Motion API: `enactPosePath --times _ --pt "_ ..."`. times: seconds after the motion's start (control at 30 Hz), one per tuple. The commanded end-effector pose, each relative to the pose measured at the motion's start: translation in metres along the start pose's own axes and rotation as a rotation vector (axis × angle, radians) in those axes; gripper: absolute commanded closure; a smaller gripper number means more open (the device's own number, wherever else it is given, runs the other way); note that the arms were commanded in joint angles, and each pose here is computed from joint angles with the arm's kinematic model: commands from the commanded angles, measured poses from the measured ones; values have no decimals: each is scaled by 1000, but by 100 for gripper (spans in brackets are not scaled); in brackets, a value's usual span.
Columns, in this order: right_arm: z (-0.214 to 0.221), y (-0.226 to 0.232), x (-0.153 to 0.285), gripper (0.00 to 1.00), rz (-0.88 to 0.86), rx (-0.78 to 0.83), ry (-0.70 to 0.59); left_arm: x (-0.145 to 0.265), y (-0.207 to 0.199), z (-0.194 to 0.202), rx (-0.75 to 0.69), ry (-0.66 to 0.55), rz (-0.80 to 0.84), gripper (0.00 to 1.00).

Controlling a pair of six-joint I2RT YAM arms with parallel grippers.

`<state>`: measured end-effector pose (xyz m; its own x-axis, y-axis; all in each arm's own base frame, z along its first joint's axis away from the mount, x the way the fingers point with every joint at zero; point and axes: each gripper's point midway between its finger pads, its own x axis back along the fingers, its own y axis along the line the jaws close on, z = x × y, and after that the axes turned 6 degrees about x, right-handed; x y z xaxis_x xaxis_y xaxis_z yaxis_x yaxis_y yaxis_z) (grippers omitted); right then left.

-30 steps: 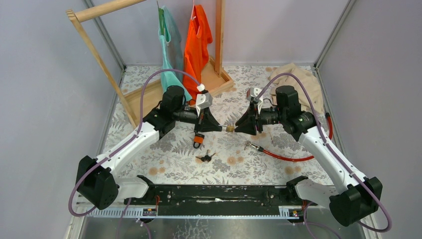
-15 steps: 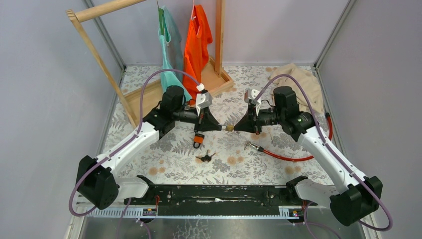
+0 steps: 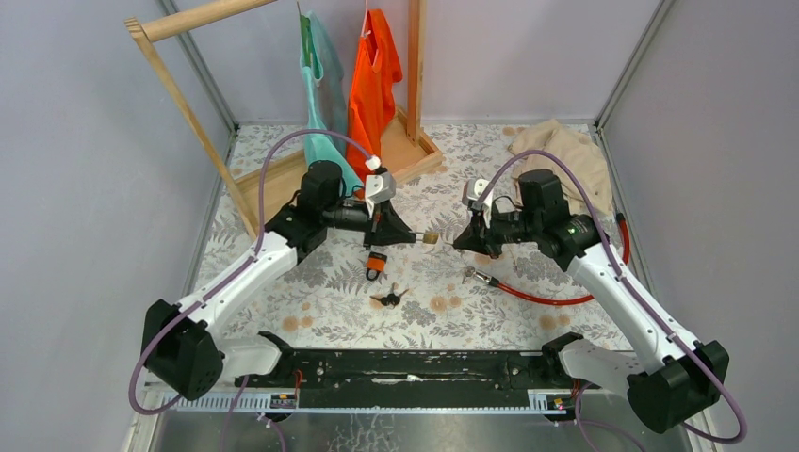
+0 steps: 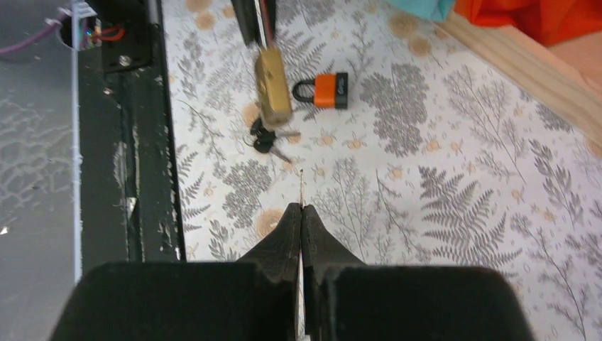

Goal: Lock with the key
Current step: Lock the lock, then place the key at the center of the board.

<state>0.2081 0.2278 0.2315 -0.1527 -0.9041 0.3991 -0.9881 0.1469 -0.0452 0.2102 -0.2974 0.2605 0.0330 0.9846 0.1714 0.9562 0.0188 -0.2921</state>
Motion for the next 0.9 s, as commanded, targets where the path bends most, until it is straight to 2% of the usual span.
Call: enactPosePath --times 0.0,0.13,0.3,0.43,0.67,0.87 --pt "6 -11 15 100 97 60 74 10 -7 -19 -100 -48 5 100" --pt "10 -22 15 100 171 32 75 19 11 -26 -82 -63 -101 100" --pt "19 -29 -5 100 174 -77 40 45 51 -58 -59 -115 -394 100" --pt "39 -48 -29 100 235 -186 39 68 64 -77 -94 -93 -563 100" --pt "78 -46 -82 99 175 -336 146 78 46 -83 -185 -55 -544 100" --pt "115 -12 -108 98 54 -371 263 82 42 -82 -208 -54 -554 100"
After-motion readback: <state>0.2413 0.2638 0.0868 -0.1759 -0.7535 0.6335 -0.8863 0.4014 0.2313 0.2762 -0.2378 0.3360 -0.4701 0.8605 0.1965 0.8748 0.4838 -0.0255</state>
